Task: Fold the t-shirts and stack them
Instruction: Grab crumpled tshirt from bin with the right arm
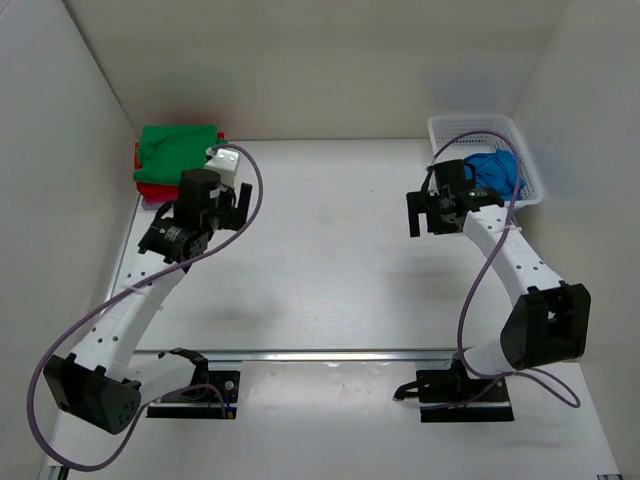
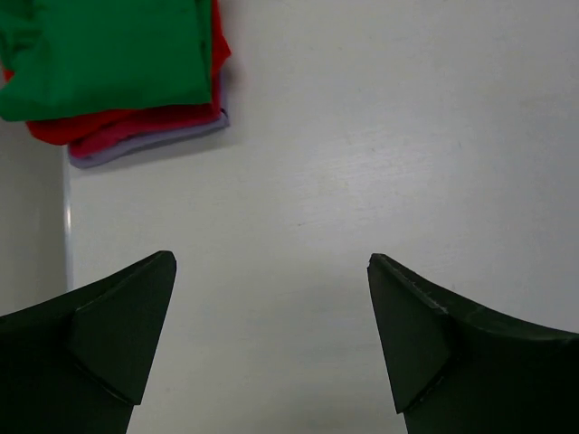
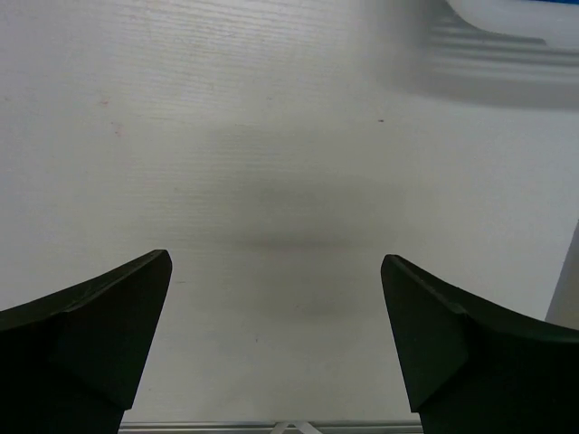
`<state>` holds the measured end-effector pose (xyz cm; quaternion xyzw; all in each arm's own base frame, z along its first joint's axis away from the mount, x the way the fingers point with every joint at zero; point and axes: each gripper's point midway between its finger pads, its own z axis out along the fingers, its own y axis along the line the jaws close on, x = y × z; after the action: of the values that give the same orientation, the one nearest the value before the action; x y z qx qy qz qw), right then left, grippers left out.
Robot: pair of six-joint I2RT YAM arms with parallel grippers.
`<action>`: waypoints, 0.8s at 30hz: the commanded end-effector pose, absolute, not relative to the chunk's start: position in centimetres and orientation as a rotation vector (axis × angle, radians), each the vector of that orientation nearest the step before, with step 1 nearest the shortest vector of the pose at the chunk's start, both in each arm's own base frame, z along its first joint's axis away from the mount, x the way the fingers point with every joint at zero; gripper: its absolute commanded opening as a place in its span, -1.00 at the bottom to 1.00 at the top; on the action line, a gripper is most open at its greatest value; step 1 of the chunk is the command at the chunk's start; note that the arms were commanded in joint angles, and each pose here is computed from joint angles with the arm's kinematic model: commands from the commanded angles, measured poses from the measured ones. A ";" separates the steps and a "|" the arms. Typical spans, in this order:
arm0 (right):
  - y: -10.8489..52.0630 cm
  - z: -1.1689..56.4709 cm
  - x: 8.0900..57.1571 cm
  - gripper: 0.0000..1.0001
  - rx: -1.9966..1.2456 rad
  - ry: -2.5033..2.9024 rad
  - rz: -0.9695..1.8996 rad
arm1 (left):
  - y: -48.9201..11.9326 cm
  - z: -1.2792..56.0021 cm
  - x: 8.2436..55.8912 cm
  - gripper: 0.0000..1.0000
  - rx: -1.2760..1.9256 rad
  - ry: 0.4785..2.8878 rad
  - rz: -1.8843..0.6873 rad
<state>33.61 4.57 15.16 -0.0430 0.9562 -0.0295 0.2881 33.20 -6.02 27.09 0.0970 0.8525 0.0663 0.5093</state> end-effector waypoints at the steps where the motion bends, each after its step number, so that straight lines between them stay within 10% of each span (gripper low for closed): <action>1: 3.6 20.1 34.5 0.98 -0.111 2.380 -0.061 | -6.5 24.5 32.2 0.98 0.287 2.113 0.153; 12: -3.5 25.0 44.3 0.99 0.029 2.225 -0.166 | -4.6 30.7 31.4 0.97 0.156 1.813 0.069; 15: -5.1 22.9 49.1 0.98 0.065 2.260 -0.193 | -5.2 30.8 31.2 0.02 0.195 1.762 0.060; 16: -5.4 22.4 50.0 0.58 0.077 2.264 -0.220 | -5.2 30.7 31.1 -0.62 0.181 1.751 0.051; 17: -6.0 21.9 51.5 -0.25 0.115 2.258 -0.230 | -4.8 30.9 31.0 -1.00 0.146 1.726 0.064; 19: -7.6 19.0 56.2 -0.75 0.220 2.288 -0.218 | -4.9 29.9 31.1 -1.00 0.170 1.748 0.107; 22: -9.0 18.1 58.9 -0.31 0.249 2.288 -0.272 | -5.2 29.3 31.2 -0.86 0.185 1.753 0.127; 24: -10.6 16.9 60.1 0.07 0.289 2.285 -0.283 | -5.1 29.4 31.1 -0.36 0.159 1.742 0.129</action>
<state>59.11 -7.79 15.04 0.0759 0.9169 -0.0900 0.3813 31.03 -5.38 28.92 0.0838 0.7740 0.0439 0.6261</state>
